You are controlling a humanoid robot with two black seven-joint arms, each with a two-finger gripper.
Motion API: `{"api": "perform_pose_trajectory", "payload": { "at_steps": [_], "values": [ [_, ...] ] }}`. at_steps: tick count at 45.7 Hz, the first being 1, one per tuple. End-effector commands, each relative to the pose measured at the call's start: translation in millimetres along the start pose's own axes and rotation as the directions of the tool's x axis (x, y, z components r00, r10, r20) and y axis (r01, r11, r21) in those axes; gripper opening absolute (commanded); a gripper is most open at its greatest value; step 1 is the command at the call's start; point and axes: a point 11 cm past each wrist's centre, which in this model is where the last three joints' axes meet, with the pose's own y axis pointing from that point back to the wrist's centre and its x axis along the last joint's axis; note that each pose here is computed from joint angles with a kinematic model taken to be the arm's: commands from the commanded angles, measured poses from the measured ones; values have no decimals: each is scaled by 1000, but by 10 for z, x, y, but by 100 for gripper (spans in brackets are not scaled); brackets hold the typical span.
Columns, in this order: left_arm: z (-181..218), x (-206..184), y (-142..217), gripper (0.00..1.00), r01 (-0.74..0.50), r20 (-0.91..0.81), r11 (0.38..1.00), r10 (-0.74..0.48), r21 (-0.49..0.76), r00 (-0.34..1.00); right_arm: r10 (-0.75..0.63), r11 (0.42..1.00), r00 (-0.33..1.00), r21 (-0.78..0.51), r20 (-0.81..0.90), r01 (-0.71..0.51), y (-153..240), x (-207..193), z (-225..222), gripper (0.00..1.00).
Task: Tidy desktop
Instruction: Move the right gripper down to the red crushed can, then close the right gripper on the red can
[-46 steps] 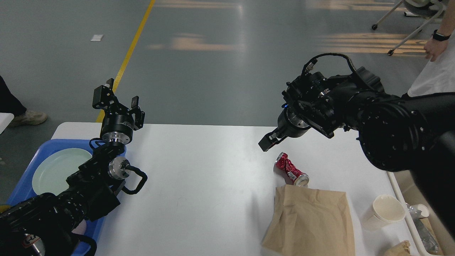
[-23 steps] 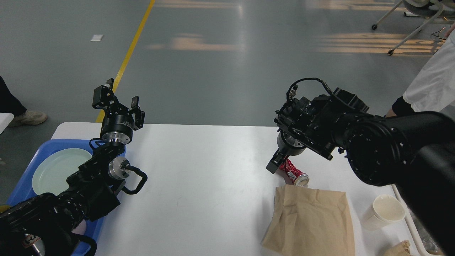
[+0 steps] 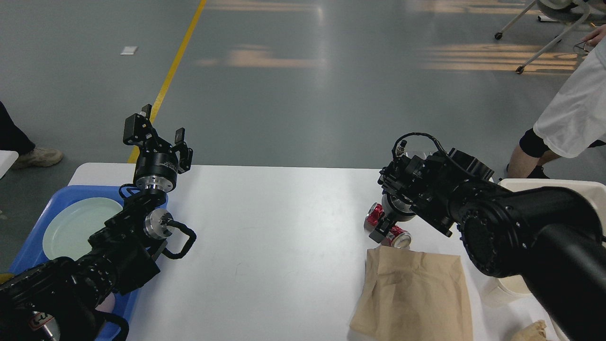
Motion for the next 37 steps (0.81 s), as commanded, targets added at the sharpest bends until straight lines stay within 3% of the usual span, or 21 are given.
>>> {"api": "perform_pose_trajectory", "payload": {
  "at_steps": [1, 29, 37],
  "values": [
    [0, 0, 0, 96, 0, 0, 1000, 0, 0, 1000, -13, 1000, 1000, 14, 19, 13, -115, -168, -30, 100],
    [0, 0, 0, 96, 0, 0, 1000, 0, 0, 1000, 23, 997, 983, 70, 180, -36, -224, -289, -101, 93],
    [0, 0, 0, 96, 0, 0, 1000, 0, 0, 1000, 26, 998, 979, 43, 203, -36, -232, -297, -76, 76]
  ]
}}
